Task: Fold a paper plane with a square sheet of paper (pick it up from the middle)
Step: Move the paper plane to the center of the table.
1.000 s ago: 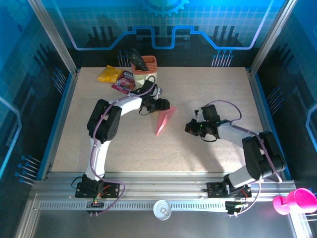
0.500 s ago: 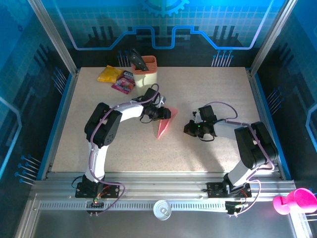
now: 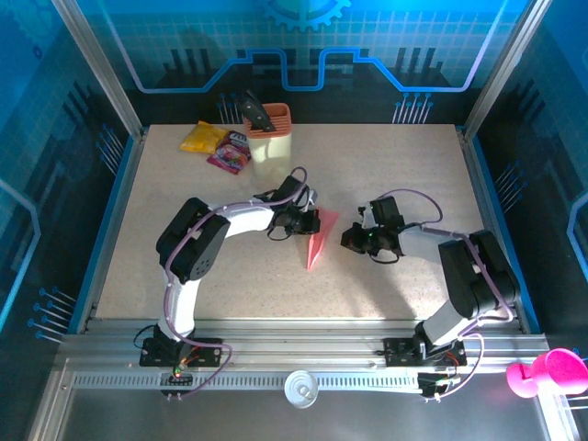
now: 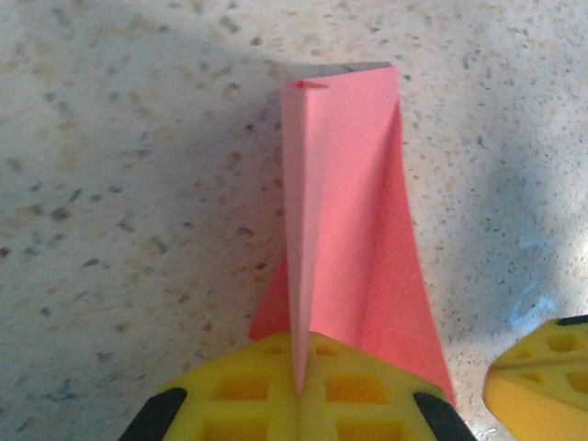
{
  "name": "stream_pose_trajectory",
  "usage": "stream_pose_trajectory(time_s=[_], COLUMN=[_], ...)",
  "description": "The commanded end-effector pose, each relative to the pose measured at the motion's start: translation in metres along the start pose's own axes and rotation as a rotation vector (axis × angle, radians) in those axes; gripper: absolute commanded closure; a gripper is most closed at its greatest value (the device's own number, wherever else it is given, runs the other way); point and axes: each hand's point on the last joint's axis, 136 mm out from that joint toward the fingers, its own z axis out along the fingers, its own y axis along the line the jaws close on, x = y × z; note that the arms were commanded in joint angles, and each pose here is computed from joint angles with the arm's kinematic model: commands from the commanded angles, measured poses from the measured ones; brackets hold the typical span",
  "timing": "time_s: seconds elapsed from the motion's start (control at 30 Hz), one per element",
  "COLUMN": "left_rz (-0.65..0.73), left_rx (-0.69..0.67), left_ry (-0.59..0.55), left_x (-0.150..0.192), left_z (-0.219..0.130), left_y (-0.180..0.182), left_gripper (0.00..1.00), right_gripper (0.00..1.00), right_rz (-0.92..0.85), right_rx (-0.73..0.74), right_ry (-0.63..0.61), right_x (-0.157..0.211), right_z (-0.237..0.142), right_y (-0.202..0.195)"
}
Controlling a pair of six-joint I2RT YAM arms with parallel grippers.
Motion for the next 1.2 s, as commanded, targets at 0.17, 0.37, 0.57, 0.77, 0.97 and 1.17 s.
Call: stream_pose_trajectory(time_s=[0.17, 0.37, 0.57, 0.77, 0.97, 1.17], left_rz=[-0.003, 0.049, 0.088, 0.113, 0.121, 0.122], left_rx=[-0.168, -0.392, -0.493, -0.543, -0.542, -0.528], left_ry=[-0.193, -0.235, -0.221, -0.191, -0.170, -0.172], left_x=[-0.008, 0.016, 0.034, 0.041, 0.048, 0.050], left_z=[-0.060, -0.098, -0.096, -0.080, -0.067, -0.068], left_y=[0.007, 0.028, 0.043, 0.055, 0.059, 0.058], left_gripper=[1.00, 1.00, 1.00, 1.00, 0.80, 0.62], right_gripper=[1.00, 1.00, 1.00, 1.00, 1.00, 1.00], right_rz=[-0.075, -0.155, -0.207, -0.223, -0.229, -0.238], right_rx=[-0.018, -0.003, 0.017, 0.031, 0.048, 0.050], right_ry=[-0.004, 0.008, 0.023, 0.030, 0.029, 0.030], right_x=[0.029, 0.061, 0.089, 0.099, 0.098, 0.095], right_z=[-0.034, -0.044, -0.041, -0.040, -0.041, -0.040], right_y=[0.022, 0.037, 0.047, 0.048, 0.047, 0.049])
